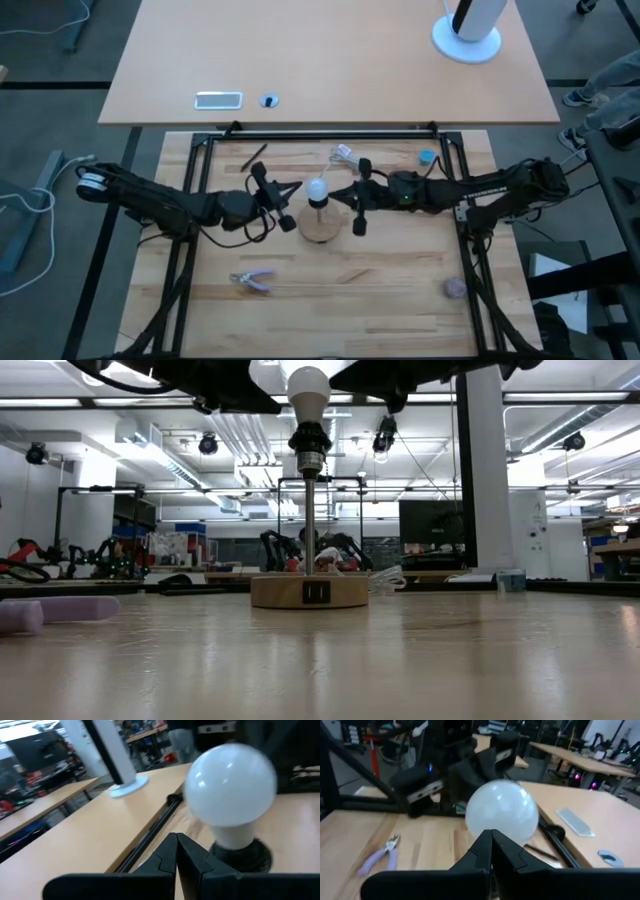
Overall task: Screw lightbulb
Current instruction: Remove the lightbulb from the lamp
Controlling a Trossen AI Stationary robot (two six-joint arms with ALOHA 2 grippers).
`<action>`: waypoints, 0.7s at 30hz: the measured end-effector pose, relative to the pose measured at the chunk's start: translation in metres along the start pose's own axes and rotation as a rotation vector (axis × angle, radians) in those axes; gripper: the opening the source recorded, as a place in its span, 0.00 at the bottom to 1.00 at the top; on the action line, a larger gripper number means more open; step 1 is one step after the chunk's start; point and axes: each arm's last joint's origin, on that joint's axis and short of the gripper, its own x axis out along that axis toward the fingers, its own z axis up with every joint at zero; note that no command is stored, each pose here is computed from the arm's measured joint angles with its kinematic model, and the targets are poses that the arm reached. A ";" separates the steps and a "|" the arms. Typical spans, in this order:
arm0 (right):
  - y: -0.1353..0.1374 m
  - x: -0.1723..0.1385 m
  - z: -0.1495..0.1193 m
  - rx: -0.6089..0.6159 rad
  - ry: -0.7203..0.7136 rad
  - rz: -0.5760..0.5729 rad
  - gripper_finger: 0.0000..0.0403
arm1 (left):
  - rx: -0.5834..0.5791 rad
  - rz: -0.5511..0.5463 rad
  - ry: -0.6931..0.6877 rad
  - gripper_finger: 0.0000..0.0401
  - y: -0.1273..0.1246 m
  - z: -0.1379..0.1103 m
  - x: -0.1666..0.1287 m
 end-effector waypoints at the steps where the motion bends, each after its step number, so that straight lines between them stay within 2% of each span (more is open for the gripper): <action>1: 0.000 0.000 0.001 0.002 -0.009 -0.002 0.00 | -0.006 -0.019 -0.011 0.00 0.000 0.001 0.001; 6: 0.001 0.002 0.001 -0.001 -0.020 0.002 0.00 | -0.034 -0.108 -0.082 0.00 0.001 0.006 0.002; 21: -0.010 0.003 -0.001 -0.003 0.010 -0.136 0.00 | -0.072 -0.141 -0.071 0.00 -0.002 0.005 0.000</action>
